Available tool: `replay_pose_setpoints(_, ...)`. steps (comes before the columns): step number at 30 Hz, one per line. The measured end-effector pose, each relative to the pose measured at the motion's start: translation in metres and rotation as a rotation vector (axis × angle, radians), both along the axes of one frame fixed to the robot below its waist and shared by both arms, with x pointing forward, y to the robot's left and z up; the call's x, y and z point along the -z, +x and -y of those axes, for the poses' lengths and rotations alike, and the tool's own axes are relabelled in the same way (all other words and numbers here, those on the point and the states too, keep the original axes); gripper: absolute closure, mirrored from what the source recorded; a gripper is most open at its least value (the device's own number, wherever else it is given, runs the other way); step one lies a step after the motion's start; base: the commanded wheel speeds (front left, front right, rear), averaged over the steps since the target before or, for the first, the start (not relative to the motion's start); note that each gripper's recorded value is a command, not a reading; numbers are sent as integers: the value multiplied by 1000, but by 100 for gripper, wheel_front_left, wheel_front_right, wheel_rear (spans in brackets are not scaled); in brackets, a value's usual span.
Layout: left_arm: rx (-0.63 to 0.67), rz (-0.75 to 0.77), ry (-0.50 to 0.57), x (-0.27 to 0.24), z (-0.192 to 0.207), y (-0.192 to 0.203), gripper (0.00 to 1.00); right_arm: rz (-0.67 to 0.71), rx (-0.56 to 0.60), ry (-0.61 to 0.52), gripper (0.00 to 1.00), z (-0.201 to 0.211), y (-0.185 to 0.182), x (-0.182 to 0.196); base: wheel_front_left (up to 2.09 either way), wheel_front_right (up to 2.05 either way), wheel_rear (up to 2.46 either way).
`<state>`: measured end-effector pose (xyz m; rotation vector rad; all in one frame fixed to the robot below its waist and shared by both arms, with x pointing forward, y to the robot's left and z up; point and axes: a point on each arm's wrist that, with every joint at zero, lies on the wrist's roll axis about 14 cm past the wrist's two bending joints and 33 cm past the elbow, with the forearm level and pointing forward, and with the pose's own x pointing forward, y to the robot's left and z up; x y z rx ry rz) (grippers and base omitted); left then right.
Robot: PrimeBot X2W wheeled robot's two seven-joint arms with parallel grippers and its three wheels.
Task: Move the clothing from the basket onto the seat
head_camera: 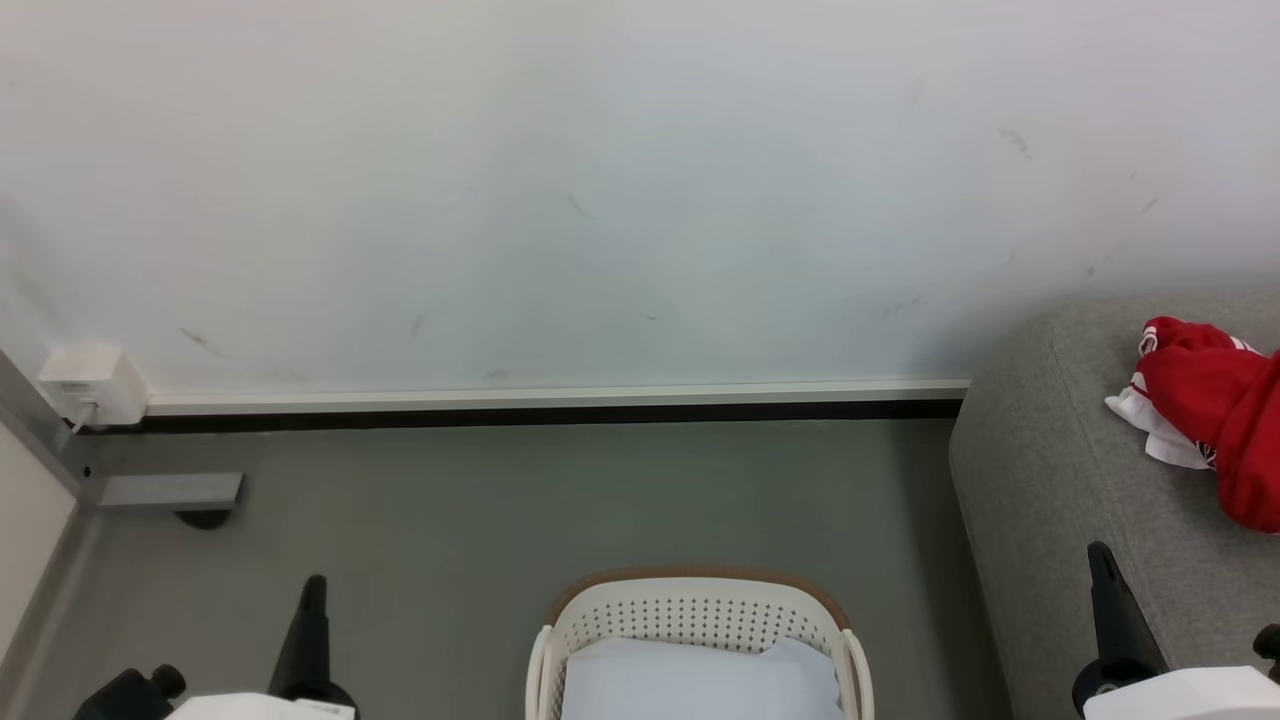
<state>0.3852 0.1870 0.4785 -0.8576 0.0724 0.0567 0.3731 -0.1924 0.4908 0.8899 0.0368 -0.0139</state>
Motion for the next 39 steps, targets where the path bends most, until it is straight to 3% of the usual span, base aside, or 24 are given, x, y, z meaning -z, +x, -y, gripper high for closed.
replay_pose_setpoints(39,-14,18,-397,-10,-5,2,100,-4,29,382,100,7,8,-5,0,0,0)
